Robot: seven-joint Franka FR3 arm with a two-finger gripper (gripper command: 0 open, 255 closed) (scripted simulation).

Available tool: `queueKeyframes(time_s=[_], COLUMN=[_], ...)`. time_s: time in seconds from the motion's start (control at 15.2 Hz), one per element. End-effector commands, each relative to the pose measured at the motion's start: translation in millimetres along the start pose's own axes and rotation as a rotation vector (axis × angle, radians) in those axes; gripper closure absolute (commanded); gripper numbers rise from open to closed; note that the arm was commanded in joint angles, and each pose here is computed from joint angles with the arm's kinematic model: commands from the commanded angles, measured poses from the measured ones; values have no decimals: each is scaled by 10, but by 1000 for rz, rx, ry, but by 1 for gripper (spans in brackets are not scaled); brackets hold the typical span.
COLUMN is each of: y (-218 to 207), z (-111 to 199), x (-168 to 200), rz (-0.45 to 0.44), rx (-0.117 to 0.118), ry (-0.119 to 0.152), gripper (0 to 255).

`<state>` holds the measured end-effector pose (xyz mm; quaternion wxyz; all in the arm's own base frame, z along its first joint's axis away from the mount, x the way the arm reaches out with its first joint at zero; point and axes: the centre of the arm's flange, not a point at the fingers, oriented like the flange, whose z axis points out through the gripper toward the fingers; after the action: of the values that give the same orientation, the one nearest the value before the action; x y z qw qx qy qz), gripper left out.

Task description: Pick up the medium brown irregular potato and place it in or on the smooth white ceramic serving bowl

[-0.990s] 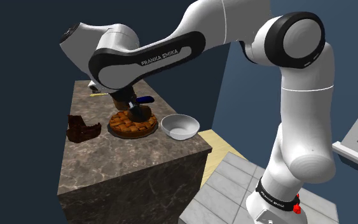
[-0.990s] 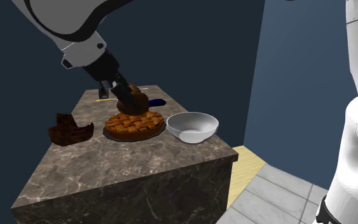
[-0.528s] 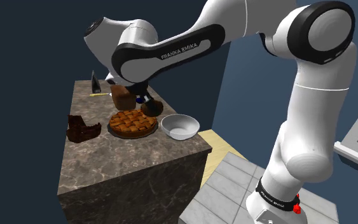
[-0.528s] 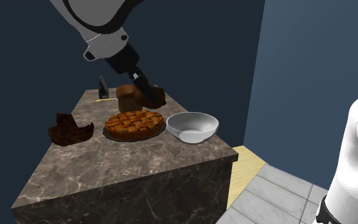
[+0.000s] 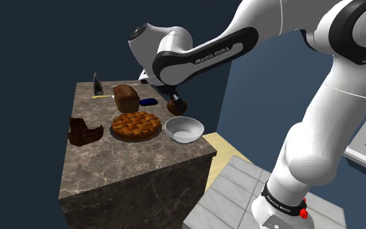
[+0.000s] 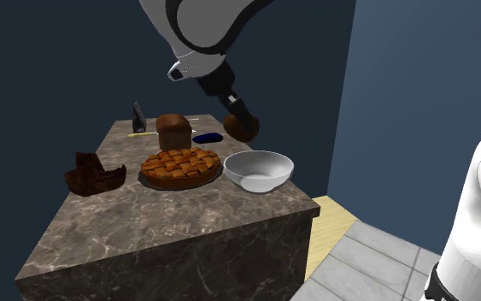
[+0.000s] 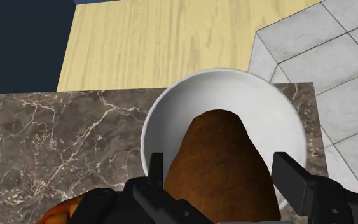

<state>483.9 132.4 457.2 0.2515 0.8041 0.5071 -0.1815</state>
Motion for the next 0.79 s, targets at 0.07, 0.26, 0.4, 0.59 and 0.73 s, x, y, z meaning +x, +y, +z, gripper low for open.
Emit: queueKeyframes(time_s=[0.07,0.26,0.4,0.59,0.73], y=[-7,-42,-65,-100,-124], z=[227,355,440,568,653], x=[-439,-352,-294,-208,-150], rz=[-1,-1,-1,-1,-1], rx=[0,0,0,0,0], ry=[1,1,1,1,1], gripper=[255,255,255,255,255])
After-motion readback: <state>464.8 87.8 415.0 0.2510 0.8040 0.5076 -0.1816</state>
